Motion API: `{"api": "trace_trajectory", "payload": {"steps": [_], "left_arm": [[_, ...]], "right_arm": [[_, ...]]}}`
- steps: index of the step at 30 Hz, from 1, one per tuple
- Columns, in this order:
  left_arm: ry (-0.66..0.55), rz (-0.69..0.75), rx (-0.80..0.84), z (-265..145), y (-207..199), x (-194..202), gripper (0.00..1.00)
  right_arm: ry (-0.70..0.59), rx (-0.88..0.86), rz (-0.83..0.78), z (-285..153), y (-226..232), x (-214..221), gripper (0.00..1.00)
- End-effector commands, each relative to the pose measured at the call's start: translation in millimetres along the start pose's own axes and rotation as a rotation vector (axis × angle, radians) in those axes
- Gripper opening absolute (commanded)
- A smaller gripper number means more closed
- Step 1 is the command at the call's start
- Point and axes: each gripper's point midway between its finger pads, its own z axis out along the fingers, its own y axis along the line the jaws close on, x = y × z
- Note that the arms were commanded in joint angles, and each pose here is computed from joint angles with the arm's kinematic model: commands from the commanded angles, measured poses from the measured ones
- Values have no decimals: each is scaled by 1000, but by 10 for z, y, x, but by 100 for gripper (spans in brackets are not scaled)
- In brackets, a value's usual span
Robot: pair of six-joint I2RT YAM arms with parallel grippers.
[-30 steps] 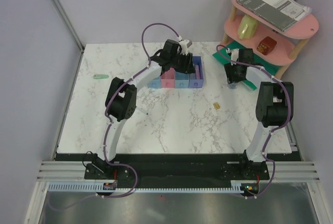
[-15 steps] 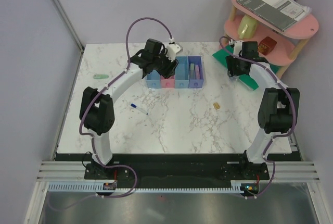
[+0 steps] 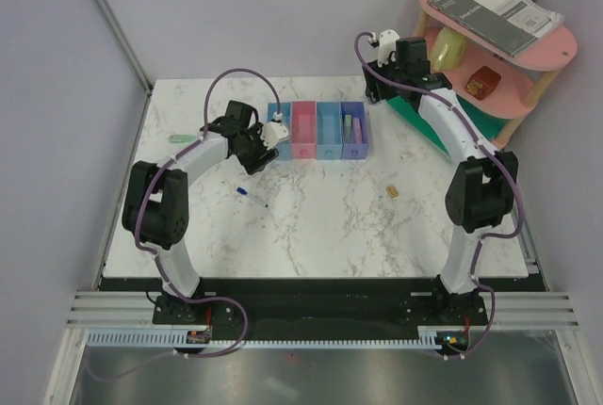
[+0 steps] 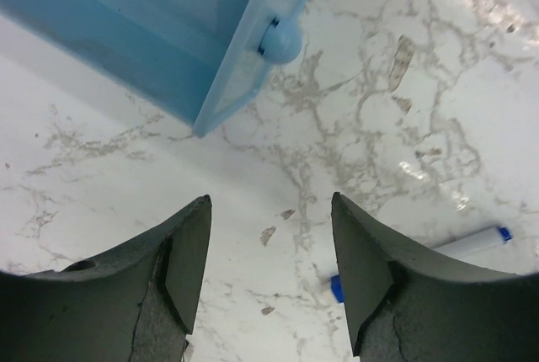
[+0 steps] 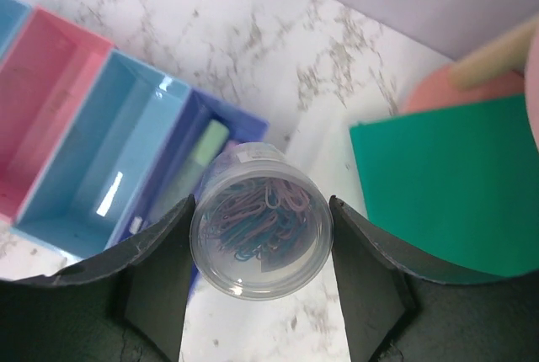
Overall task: Sort the stationery into containers
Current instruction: Place the stationery in the storage box.
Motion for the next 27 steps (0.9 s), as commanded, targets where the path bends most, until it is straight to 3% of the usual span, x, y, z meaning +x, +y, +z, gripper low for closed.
{"api": "trace_trajectory", "payload": {"steps": [1,9,13,27], "left_arm": [[-41,149,-43,-220,220,16,66],[-10,314,-5,-213,151,274,68],[17,376,35,-163,28,430,77],[73,369,100,-40,-177,709,78]], "right_arm": [[-62,-40,1,207,204,-330,44],[-72,-137,0,601,692,-384,44],[-79,-167,-19,678,922,-424,44],[-13,-196,-84,986,1298,-119,44]]}}
